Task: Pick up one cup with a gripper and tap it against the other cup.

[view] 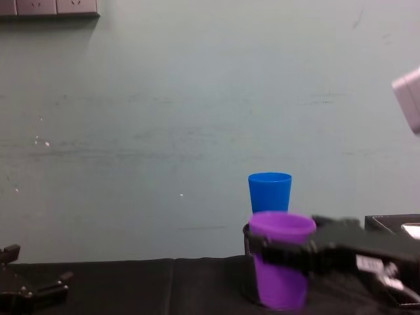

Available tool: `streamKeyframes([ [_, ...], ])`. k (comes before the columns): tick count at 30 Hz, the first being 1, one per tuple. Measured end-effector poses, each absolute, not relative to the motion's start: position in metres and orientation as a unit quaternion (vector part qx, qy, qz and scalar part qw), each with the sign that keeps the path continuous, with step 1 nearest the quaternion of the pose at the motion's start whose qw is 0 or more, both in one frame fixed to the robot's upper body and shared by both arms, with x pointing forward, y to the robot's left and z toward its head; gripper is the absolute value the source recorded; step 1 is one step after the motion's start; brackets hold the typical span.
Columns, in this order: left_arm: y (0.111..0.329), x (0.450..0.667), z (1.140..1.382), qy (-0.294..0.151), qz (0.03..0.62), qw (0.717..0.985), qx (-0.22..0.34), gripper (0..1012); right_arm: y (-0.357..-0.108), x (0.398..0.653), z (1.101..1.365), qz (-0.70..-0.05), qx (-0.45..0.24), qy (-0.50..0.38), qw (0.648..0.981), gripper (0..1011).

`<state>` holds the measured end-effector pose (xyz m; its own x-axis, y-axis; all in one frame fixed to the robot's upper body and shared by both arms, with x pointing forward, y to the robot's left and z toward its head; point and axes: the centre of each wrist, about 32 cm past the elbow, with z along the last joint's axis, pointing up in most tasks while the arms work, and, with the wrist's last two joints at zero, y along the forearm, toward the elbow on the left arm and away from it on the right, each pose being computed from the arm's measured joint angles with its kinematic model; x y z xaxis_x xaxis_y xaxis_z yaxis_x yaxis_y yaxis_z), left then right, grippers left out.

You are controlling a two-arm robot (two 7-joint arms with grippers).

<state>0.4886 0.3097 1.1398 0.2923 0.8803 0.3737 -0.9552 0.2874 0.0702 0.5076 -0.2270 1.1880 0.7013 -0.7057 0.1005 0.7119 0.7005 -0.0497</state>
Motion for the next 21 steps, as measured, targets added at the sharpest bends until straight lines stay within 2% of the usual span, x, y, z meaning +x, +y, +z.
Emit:
streamKeyframes([
  [11,0.310,0.489,1.140,-0.132,0.580,0.791,0.141,1000,-0.231,0.485,1.140,-0.387,-0.055,-0.056,0.919,749],
  [21,0.310,0.489,1.140,-0.132,0.580,0.791,0.141,1000,-0.231,0.484,1.120,-0.396,-0.052,-0.060,0.915,749],
])
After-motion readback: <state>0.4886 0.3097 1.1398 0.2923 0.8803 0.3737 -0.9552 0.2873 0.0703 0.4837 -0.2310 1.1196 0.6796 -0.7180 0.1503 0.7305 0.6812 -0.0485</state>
